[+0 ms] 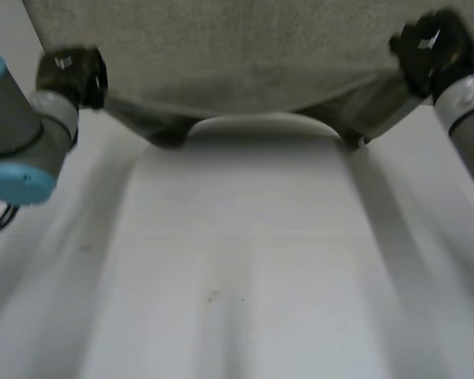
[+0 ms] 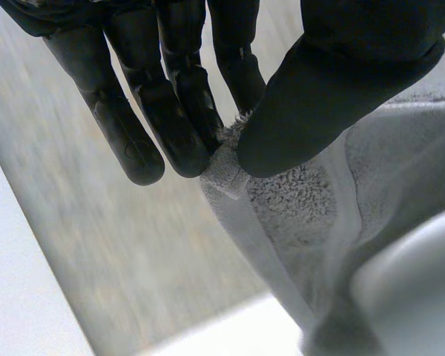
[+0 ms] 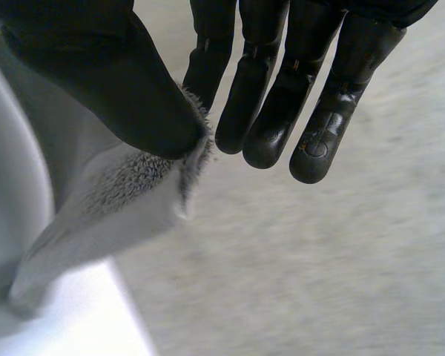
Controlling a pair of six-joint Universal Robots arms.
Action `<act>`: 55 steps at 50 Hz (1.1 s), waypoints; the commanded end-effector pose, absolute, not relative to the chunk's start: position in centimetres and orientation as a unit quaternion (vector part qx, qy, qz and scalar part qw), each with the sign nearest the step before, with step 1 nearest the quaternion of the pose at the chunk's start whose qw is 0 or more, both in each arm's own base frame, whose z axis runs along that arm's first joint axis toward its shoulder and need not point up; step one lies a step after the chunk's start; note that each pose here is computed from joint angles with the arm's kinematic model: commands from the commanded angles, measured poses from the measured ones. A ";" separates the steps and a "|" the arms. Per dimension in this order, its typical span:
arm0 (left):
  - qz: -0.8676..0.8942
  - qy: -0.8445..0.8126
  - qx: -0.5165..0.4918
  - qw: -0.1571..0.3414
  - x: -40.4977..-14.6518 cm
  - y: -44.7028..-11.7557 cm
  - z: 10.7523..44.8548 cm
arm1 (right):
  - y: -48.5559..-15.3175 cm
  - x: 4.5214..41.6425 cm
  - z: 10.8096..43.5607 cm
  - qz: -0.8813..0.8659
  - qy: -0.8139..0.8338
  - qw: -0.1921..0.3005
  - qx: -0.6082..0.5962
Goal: Fold the towel.
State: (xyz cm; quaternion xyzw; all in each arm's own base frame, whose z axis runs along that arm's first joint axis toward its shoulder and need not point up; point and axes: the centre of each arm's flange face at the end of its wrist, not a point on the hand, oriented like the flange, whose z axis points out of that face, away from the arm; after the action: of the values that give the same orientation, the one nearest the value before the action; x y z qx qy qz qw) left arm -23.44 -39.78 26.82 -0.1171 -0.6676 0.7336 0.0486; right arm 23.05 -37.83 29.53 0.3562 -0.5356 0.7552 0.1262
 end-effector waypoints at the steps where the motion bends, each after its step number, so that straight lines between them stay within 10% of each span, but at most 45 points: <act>1: 0.662 -0.736 -0.135 0.045 -22.4 -36.9 19.3 | -36.1 22.7 21.9 0.678 -0.608 0.082 0.405; 22: 0.438 -0.868 -0.231 -0.033 -15.7 -19.4 22.0 | -22.0 15.0 25.1 0.405 -0.741 0.087 0.529; 55: 0.540 -0.809 -0.233 -0.019 -20.3 -36.8 18.4 | -35.4 19.7 20.0 0.541 -0.705 0.132 0.438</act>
State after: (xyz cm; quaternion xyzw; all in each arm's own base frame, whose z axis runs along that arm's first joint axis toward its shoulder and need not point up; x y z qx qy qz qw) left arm -19.46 -33.94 18.43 -0.2442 -0.8205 0.5166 -0.0177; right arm 18.11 -33.47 19.95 0.4475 -0.7351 0.4967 0.1122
